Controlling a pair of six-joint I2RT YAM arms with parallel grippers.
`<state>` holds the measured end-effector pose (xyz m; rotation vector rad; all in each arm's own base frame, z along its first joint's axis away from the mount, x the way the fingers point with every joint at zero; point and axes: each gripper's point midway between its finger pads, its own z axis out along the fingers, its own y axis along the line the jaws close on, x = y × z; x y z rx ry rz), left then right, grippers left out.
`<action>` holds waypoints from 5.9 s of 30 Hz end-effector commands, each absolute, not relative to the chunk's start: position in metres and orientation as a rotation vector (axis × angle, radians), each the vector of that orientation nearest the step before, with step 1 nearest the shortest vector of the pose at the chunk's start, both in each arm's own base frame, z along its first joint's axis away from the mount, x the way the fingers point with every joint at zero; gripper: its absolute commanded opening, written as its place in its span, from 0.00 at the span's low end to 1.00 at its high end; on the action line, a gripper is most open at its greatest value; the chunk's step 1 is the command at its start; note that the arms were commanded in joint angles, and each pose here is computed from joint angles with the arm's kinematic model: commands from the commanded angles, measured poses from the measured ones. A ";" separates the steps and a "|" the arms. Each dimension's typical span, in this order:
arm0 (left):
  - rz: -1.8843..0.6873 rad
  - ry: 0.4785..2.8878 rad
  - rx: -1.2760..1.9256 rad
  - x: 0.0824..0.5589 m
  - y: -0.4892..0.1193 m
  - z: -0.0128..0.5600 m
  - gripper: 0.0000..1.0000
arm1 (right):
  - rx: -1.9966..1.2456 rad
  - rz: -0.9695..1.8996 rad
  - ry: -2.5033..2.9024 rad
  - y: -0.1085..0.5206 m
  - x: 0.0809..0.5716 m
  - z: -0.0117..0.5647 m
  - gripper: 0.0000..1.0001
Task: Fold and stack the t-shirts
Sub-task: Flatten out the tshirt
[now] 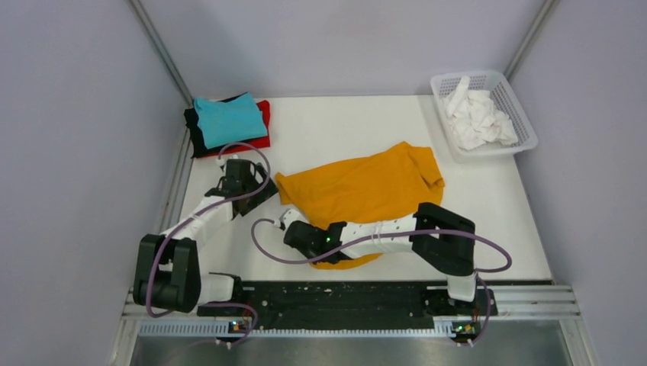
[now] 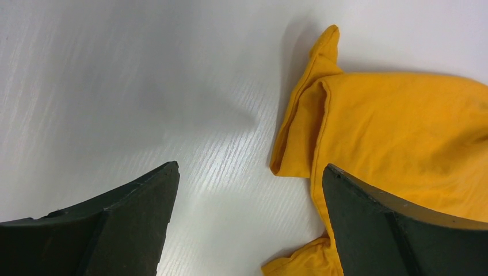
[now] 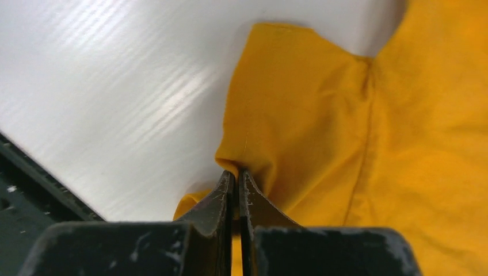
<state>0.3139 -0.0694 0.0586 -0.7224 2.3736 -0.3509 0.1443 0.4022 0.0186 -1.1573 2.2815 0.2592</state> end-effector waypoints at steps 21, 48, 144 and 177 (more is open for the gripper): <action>-0.584 2.278 -0.653 0.315 -0.099 0.087 0.98 | -0.162 -0.566 1.849 0.178 0.303 0.184 0.00; -0.417 2.370 -0.697 0.311 -0.115 0.049 0.87 | 0.043 -0.439 1.748 0.094 0.342 0.246 0.00; -0.433 1.385 -0.478 0.287 -0.044 0.474 0.00 | -0.149 0.150 1.179 0.098 0.248 0.563 0.00; -0.094 1.961 -0.747 0.595 -0.052 0.150 0.00 | -0.019 -0.501 1.580 0.106 0.502 0.253 0.00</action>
